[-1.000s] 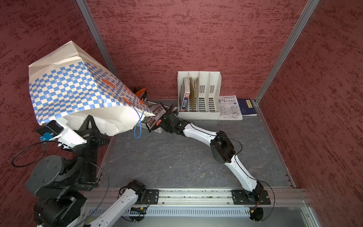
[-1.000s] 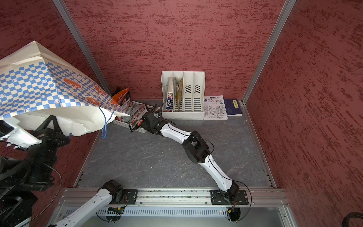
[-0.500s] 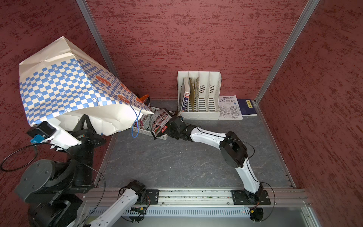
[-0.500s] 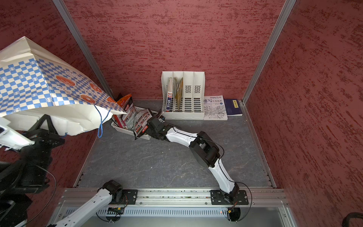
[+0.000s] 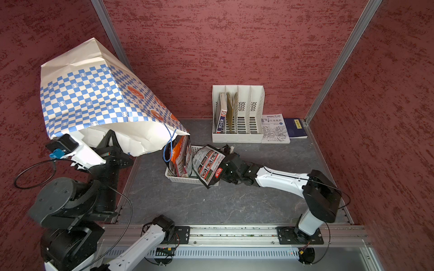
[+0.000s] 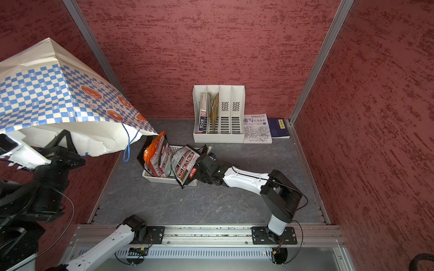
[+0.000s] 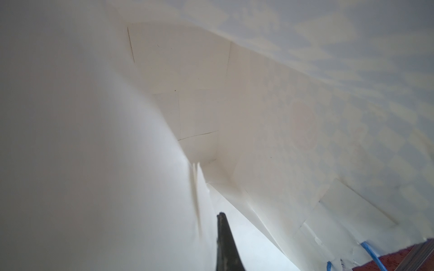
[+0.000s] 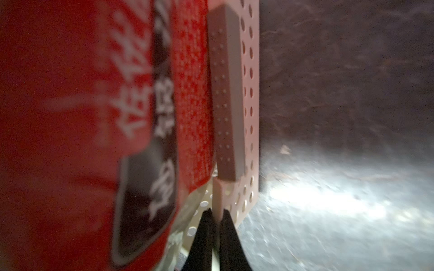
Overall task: Place the condiment packets inside the bag
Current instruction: Move the storage box to the center of the board.
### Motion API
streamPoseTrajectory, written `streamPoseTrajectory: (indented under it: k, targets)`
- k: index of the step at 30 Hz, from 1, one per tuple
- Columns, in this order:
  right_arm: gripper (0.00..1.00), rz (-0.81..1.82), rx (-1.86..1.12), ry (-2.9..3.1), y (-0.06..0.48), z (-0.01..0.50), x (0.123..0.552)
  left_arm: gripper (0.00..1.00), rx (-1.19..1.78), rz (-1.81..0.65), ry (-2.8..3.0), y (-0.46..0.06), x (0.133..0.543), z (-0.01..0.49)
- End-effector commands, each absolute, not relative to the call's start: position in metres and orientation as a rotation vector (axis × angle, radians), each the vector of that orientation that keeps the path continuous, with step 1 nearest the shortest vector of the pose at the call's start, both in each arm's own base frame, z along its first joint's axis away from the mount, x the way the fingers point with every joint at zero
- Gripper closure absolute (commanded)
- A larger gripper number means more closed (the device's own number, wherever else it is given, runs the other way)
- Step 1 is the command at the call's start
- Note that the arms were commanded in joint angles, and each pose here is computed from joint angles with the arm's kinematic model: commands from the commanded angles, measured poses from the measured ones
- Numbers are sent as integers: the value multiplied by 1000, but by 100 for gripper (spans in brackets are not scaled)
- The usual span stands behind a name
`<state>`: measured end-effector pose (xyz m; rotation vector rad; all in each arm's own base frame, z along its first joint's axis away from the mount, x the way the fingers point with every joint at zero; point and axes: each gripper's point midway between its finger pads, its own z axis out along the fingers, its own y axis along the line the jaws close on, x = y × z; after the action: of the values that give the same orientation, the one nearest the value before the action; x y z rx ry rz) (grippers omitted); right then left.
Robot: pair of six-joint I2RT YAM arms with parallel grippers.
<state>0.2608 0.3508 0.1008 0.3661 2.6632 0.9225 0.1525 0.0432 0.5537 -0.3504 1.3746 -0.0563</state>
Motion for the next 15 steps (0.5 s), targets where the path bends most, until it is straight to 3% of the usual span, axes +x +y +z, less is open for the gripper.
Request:
streamPoseTrajectory:
  k: [1,10,15]
  targets:
    - [100,708,432,2610,286,100,276,100,-332,-113,1364,34,156,560]
    - [100,414,500,2560,118,101,277,100,-250,-100,1512,13,179,537]
    - [100,302,535,2550,49,104,272,100,-165,-80,1716,-10,204,493]
